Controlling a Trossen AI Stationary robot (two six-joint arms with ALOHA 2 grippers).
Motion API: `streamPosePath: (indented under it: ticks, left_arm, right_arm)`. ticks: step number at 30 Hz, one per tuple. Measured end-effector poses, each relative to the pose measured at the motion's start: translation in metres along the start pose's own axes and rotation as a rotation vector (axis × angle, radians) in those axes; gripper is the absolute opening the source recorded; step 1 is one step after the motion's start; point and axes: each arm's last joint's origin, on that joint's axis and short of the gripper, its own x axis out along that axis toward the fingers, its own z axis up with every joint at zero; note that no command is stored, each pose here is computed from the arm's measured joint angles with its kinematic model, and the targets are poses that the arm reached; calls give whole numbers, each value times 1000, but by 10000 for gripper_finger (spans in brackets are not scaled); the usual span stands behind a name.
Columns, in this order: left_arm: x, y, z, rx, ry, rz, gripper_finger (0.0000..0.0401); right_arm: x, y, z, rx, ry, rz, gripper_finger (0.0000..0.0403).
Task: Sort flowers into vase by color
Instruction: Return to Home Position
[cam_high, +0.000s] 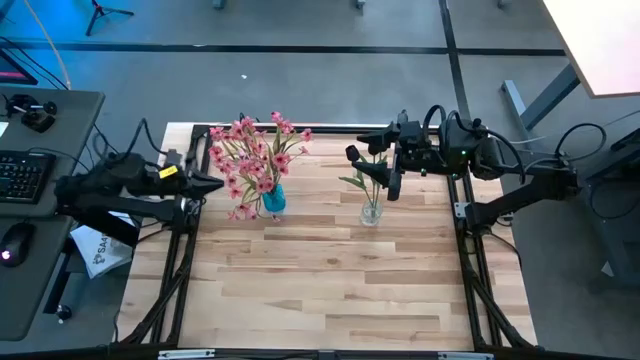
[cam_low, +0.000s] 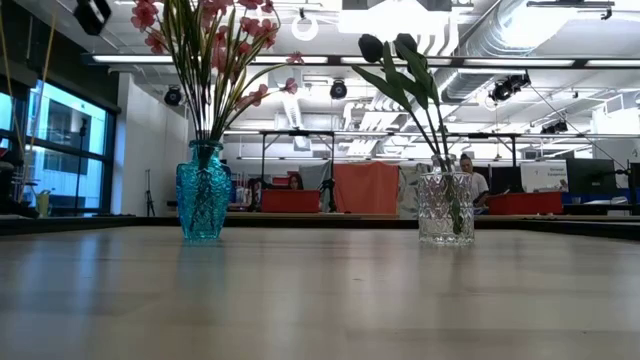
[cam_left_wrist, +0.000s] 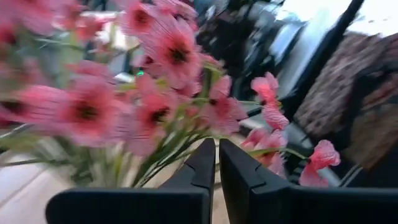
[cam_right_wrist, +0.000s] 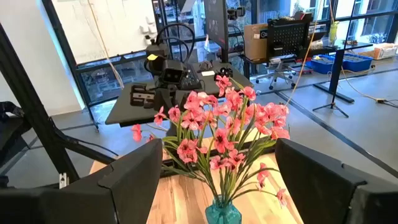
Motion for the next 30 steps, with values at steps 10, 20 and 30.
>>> streamPosePath:
  ticks: [10, 20, 30]
  left_arm:
    - [17, 12, -50, -39, -153, -156, 1]
    - [23, 25, -89, -20, -190, -141, 0]
    - [43, 34, -124, -34, -222, -159, 0]
  right_arm:
    - [0, 0, -4, 53, 39, -5, 231]
    - [0, -1, -7, 41, 71, -3, 122]
    - [-2, 0, -20, 78, 216, 48, 13]
